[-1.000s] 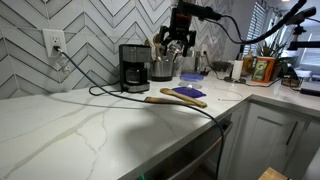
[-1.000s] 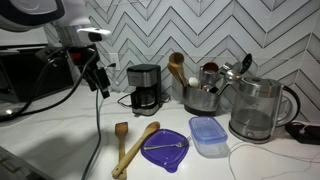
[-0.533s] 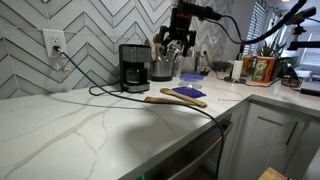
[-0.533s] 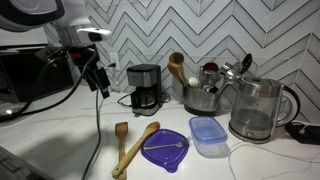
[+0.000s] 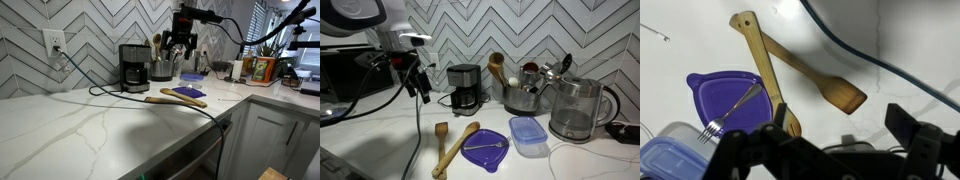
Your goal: Move the wooden fork to the left
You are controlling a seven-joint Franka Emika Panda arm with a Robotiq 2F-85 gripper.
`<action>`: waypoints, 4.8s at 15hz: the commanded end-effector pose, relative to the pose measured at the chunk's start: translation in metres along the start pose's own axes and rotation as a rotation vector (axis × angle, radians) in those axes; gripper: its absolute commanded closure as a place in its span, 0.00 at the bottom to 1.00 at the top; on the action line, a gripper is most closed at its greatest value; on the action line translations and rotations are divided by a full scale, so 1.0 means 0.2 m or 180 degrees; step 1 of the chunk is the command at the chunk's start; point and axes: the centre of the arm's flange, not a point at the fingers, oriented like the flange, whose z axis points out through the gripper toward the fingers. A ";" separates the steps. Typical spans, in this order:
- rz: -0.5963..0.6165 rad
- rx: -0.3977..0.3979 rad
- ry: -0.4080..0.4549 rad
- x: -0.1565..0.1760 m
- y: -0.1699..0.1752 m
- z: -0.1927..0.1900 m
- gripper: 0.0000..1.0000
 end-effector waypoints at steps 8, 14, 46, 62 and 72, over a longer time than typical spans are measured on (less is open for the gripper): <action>-0.0240 -0.0378 -0.0346 -0.21 0.27 0.40 0.00; -0.0368 -0.0473 -0.0116 -0.22 0.39 0.61 0.00; -0.0321 -0.0141 0.0008 -0.07 0.48 0.98 0.30; -0.0421 -0.0138 0.0227 -0.09 0.46 0.77 0.93; -0.1607 -0.0006 0.0297 -0.38 0.19 0.21 0.93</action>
